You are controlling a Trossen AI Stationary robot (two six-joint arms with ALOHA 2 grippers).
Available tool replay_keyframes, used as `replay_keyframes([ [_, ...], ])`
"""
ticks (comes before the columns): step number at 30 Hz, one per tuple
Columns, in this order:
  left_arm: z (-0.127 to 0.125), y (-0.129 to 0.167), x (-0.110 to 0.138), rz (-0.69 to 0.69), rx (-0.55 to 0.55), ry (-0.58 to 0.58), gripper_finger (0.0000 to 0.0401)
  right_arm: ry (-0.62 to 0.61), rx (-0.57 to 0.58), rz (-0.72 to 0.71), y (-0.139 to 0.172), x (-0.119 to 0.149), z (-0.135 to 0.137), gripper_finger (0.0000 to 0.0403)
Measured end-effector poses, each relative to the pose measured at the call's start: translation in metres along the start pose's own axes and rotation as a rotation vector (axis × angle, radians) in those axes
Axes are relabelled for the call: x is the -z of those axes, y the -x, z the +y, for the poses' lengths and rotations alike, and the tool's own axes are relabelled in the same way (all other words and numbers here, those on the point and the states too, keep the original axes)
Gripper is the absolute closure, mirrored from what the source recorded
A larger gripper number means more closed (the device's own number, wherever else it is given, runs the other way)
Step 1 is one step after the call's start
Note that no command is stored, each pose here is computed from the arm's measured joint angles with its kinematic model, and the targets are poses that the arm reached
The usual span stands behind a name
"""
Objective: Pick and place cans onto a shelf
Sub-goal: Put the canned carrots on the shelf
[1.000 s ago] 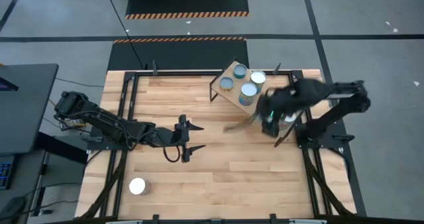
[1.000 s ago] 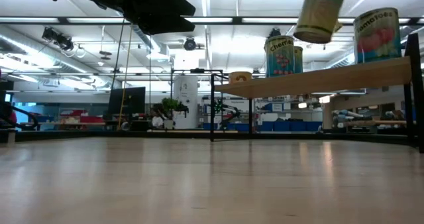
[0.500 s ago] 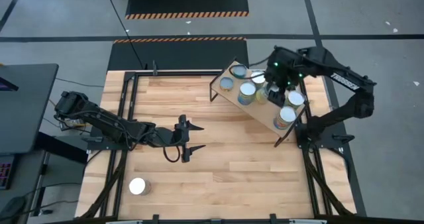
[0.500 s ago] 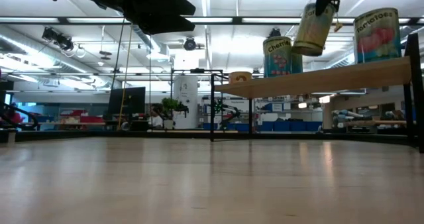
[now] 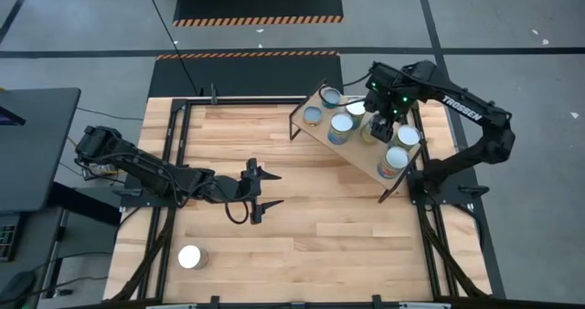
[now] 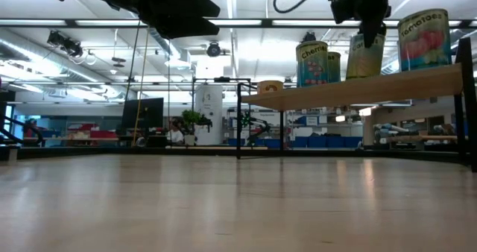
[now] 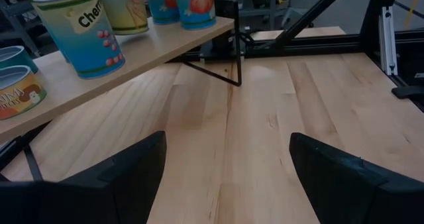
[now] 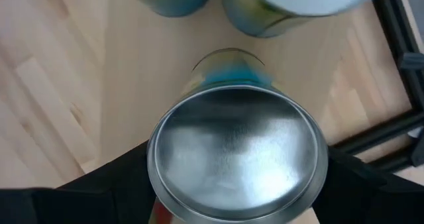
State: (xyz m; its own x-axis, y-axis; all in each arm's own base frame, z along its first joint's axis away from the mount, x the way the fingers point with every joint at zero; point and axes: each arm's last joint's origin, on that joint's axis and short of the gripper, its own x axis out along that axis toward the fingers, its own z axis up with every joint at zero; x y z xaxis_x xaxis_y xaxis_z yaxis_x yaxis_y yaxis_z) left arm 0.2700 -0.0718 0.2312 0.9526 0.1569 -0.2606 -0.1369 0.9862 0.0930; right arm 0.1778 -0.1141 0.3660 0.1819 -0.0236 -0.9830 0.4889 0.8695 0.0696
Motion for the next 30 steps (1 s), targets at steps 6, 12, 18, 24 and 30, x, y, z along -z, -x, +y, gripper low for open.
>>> replay_keyframes([
  [6, 0.000, 0.000, 0.000, 0.000, 0.000, 0.000, 0.0076, -0.035, 0.015, -0.001, 0.000, 0.000, -0.010, 0.0082],
  [12, 0.000, 0.000, 0.000, 0.000, 0.000, 0.000, 0.0076, -0.028, 0.010, -0.002, 0.000, 0.001, -0.012, 0.0082],
  [18, 0.000, 0.000, 0.000, 0.000, 0.000, 0.000, 0.0076, -0.028, 0.007, 0.001, -0.001, 0.001, -0.012, 0.0082],
  [24, 0.000, 0.000, -0.003, -0.034, 0.001, 0.022, 0.0076, -0.031, 0.005, 0.042, -0.010, 0.013, -0.011, 0.0082],
  [30, 0.000, 0.001, -0.013, -0.128, 0.008, 0.071, 0.0076, -0.019, 0.044, -0.006, 0.000, 0.027, -0.010, 0.0082],
])
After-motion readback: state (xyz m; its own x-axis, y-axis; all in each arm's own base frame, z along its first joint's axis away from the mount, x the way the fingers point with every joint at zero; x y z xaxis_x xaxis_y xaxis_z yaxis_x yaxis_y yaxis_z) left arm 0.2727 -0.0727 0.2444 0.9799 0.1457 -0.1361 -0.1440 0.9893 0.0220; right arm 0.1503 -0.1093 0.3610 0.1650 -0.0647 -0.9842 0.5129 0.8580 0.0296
